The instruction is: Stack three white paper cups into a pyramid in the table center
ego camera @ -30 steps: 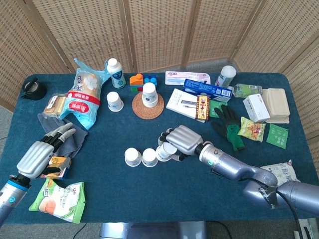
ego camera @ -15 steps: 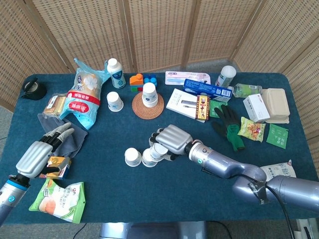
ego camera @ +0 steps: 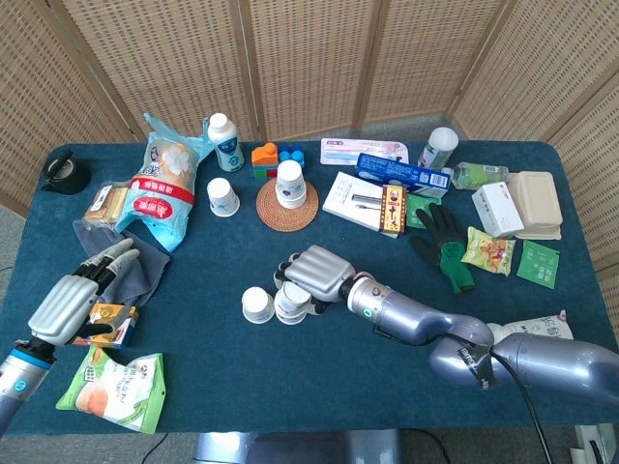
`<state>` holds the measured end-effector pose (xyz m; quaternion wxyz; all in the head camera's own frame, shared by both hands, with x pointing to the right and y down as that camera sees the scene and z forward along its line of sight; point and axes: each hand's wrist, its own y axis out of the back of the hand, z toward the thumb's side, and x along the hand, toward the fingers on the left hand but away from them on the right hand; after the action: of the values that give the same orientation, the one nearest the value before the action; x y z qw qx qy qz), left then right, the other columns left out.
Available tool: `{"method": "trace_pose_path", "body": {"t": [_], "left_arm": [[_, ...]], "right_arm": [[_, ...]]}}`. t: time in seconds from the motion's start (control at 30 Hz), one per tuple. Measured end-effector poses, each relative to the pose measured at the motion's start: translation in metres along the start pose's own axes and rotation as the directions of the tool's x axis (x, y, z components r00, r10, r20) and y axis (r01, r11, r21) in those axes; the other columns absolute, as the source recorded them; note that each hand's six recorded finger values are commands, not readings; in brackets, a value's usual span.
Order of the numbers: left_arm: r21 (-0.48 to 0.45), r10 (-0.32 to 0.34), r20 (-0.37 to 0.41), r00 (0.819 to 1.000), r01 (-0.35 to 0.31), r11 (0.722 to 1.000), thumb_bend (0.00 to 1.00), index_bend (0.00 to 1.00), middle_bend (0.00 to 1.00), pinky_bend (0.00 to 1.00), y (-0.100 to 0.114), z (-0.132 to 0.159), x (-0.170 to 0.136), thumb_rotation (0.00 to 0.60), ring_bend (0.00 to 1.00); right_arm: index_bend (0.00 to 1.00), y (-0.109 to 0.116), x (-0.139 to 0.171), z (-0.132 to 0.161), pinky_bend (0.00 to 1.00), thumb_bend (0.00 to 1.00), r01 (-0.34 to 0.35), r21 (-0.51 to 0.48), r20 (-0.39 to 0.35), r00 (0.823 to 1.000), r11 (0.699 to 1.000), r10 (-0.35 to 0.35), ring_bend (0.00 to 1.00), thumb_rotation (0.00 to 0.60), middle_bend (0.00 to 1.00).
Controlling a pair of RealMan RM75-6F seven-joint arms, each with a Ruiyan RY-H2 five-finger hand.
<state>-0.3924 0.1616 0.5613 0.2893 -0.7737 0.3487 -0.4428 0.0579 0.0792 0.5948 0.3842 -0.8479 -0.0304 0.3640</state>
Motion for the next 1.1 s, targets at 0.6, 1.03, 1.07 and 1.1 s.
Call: {"method": "trace_pose_path", "body": {"t": [0.6, 1.03, 1.07, 1.1], "left_arm": [[-0.009, -0.006, -0.004, 1.0, 0.006, 1.0, 0.48, 0.0, 0.0, 0.14, -0.003, -0.003, 0.005, 0.6, 0.0], [-0.015, 0.0, -0.011, 1.0, 0.0, 1.0, 0.48, 0.0, 0.0, 0.14, -0.002, -0.007, 0.004, 0.6, 0.0], [-0.016, 0.0, -0.012, 1.0, 0.0, 1.0, 0.48, 0.0, 0.0, 0.14, -0.002, -0.007, 0.004, 0.6, 0.0], [-0.017, 0.001, -0.013, 1.0, -0.001, 1.0, 0.48, 0.0, 0.0, 0.14, -0.002, -0.007, 0.004, 0.6, 0.0]], "right_arm": [[0.41, 0.006, -0.015, 0.001, 0.65, 0.39, 0.006, 0.004, 0.011, 1.0, 1.0, -0.006, 0.27, 0.6, 0.32], [0.4, 0.004, -0.023, 0.013, 0.65, 0.39, -0.011, 0.008, -0.01, 1.0, 1.0, 0.011, 0.27, 0.6, 0.32], [0.4, 0.004, -0.024, 0.014, 0.65, 0.39, -0.012, 0.008, -0.011, 1.0, 1.0, 0.012, 0.27, 0.6, 0.32], [0.4, 0.004, -0.025, 0.014, 0.65, 0.39, -0.013, 0.009, -0.012, 1.0, 1.0, 0.013, 0.27, 0.6, 0.32]]}}
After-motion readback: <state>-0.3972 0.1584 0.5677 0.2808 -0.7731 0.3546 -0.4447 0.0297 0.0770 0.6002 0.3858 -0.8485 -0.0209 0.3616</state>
